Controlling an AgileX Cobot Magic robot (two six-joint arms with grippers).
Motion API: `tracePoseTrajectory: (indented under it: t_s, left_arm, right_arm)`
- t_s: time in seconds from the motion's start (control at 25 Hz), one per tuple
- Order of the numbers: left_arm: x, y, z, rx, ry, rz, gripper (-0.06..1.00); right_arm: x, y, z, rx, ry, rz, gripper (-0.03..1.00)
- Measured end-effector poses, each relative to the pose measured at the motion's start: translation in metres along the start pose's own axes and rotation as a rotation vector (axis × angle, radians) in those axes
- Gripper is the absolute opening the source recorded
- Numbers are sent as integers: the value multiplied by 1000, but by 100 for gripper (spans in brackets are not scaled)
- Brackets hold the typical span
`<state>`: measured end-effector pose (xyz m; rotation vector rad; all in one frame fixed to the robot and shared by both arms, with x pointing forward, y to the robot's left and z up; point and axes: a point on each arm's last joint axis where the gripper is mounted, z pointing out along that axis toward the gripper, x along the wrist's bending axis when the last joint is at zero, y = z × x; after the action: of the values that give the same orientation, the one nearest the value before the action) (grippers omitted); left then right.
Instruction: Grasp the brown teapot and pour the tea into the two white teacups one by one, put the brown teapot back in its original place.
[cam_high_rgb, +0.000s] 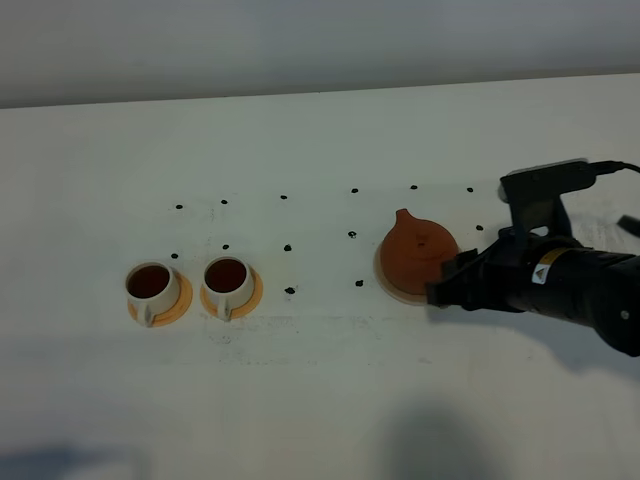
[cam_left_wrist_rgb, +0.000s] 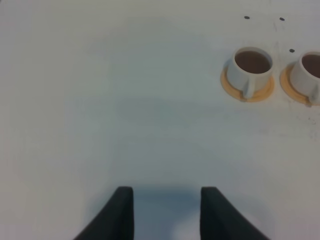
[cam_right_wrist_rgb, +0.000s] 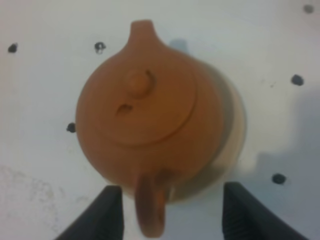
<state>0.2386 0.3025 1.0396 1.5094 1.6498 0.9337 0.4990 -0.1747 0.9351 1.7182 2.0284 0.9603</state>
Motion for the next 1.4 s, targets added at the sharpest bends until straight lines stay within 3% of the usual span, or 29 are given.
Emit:
tracePoseTrajectory:
  t_s: [0.72, 1.4]
  left_arm:
    - [0, 0, 0, 0, 0, 0, 33]
    - [0, 0, 0, 0, 0, 0, 33]
  right_arm:
    - [-45, 23, -81, -29, -117, 106, 46]
    - [-54, 12, -163, -70, -222, 113, 46]
